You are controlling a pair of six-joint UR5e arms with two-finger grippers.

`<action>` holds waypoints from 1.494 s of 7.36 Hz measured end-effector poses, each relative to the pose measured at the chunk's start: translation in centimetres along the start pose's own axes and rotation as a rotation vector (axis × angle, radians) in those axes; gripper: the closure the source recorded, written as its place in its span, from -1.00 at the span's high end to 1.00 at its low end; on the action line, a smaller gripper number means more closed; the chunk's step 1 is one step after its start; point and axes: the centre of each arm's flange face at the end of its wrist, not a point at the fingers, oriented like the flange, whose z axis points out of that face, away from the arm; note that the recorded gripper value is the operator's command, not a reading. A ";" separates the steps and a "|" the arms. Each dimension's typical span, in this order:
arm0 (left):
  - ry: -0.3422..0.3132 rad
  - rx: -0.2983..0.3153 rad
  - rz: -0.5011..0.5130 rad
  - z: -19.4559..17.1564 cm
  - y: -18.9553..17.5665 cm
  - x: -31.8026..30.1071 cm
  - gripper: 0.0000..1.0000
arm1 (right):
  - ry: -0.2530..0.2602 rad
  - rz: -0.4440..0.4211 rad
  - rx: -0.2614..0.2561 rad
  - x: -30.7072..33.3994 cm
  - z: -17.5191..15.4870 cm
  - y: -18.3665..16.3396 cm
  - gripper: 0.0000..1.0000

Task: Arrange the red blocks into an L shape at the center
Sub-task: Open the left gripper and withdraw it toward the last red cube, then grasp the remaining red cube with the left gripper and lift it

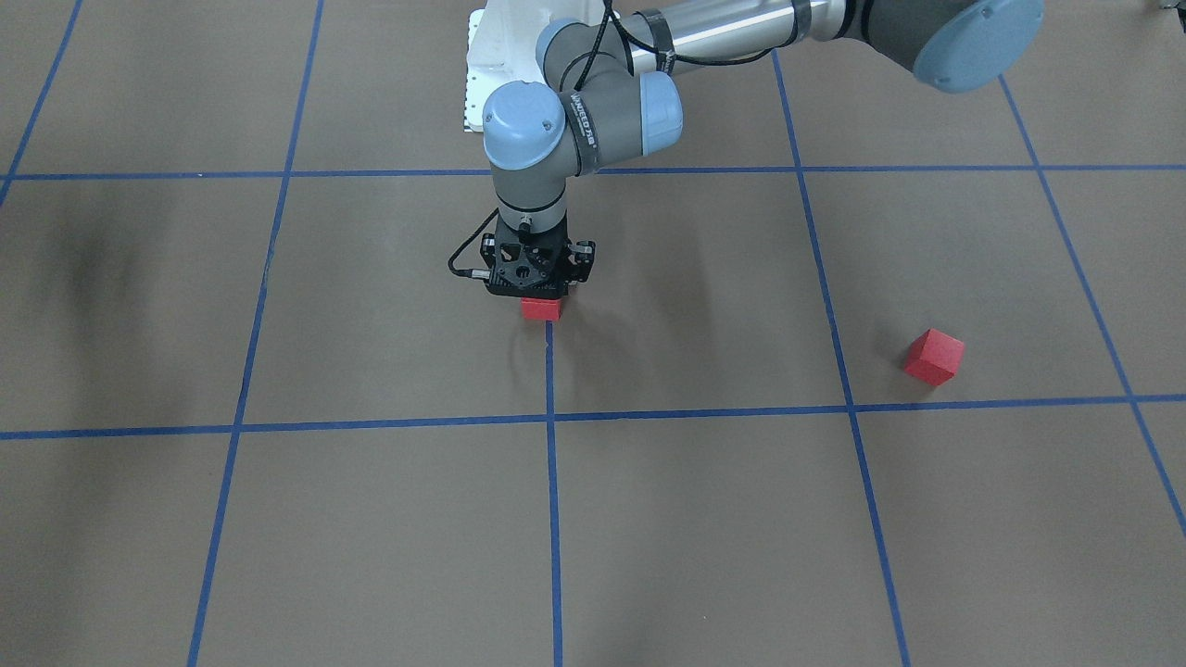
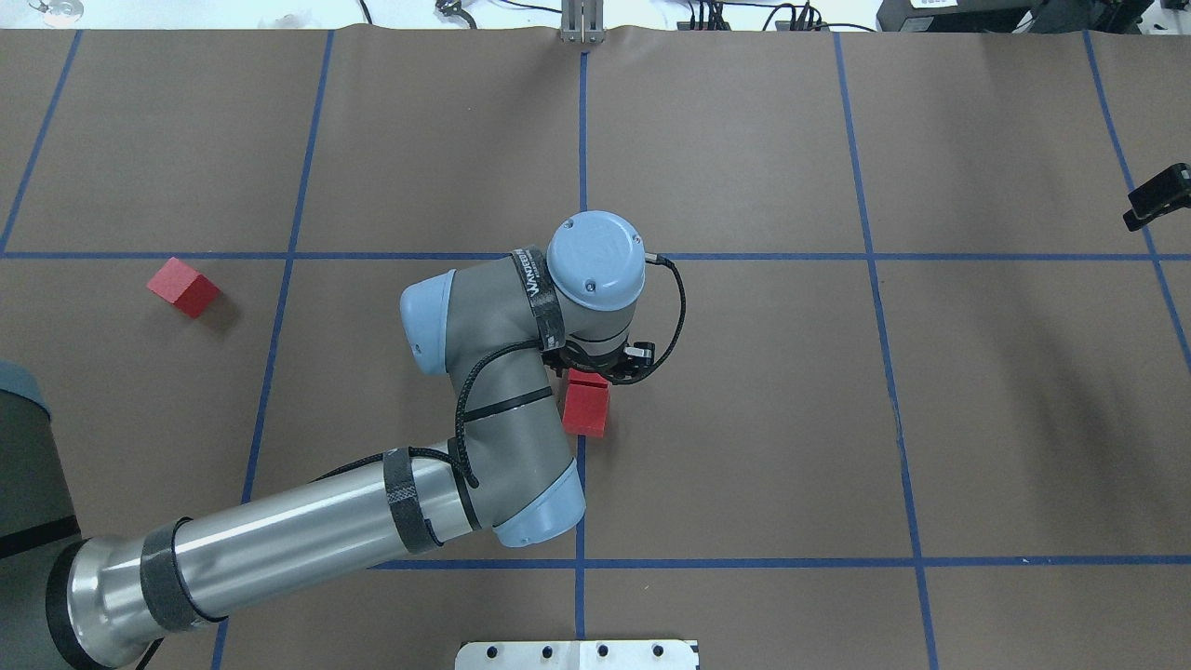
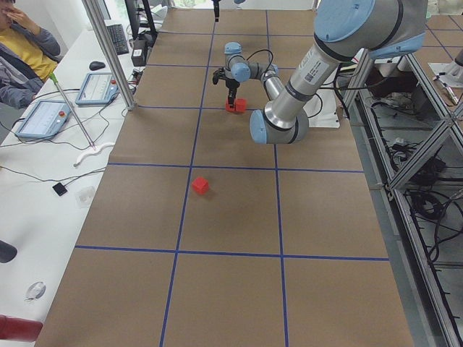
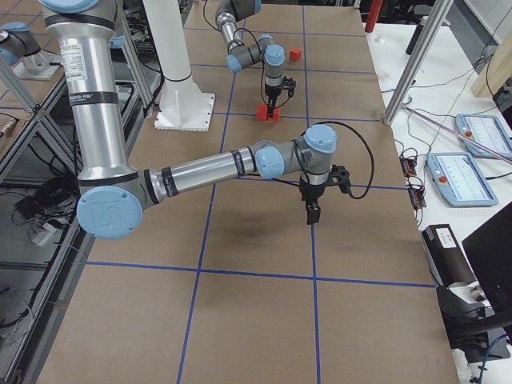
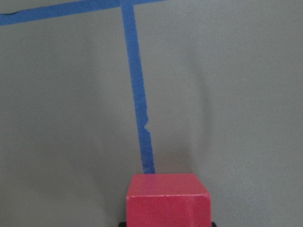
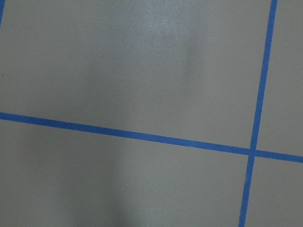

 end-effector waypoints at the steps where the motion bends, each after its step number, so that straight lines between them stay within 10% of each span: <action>1: 0.001 0.000 0.001 -0.1 0.0 0.0 0.98 | 0.000 0.000 0.000 0.0 0.0 0.0 0.99; 5: 0.061 -0.006 0.022 -3.8 -1.3 -2.6 0.98 | 0.001 0.000 0.001 0.0 0.0 0.0 0.99; 11: -0.058 0.002 0.464 -7.5 -2.7 -42.4 0.76 | 0.000 0.004 -0.002 0.0 0.1 -0.1 0.99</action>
